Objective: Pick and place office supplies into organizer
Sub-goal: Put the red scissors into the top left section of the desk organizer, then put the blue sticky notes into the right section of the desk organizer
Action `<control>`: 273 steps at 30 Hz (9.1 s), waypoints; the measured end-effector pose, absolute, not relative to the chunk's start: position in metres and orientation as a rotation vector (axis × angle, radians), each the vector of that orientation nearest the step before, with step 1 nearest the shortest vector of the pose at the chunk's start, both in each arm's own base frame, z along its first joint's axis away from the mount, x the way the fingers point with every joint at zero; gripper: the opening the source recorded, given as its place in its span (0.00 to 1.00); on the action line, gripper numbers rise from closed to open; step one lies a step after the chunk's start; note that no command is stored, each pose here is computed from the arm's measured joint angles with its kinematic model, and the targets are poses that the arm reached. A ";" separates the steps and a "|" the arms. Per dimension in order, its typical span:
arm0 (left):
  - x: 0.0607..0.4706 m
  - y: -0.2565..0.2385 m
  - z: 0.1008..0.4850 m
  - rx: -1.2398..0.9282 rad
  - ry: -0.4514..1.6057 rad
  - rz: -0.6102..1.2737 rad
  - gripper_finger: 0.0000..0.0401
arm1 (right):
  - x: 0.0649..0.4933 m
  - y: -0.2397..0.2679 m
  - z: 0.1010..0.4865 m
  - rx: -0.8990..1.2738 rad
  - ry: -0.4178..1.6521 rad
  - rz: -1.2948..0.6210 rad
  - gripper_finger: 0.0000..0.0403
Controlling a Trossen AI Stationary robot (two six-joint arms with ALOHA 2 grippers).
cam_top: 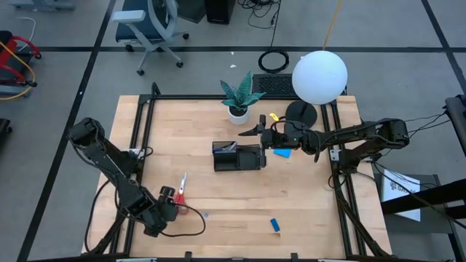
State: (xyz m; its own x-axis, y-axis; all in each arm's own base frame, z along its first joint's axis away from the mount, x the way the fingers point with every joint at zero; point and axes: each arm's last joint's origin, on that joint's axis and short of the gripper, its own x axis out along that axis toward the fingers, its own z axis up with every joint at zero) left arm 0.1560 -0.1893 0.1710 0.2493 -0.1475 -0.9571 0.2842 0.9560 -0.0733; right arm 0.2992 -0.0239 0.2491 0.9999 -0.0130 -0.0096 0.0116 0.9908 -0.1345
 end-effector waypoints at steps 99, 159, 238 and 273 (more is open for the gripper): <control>0.218 -0.104 0.294 0.055 0.479 -0.541 0.06 | 0.375 0.052 0.249 -0.391 0.009 0.377 0.49; 0.169 -0.045 0.332 0.203 0.210 0.032 0.28 | 0.355 -0.014 0.226 -0.268 -0.403 0.308 0.06; 0.181 0.025 0.281 -0.078 -0.076 -0.035 0.28 | 0.313 0.006 0.265 -0.442 0.420 -0.110 0.30; 0.181 0.025 0.280 -0.095 -0.067 -0.043 0.28 | 0.230 0.037 0.153 -0.446 1.059 -0.372 0.28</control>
State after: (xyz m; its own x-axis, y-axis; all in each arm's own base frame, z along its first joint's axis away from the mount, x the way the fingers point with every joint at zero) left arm 0.1814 0.0248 0.2803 0.9968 -0.0401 0.0688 0.0464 0.9946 -0.0933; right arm 0.2304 0.0368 0.1529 0.4429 -0.4968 -0.7463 0.0792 0.8509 -0.5194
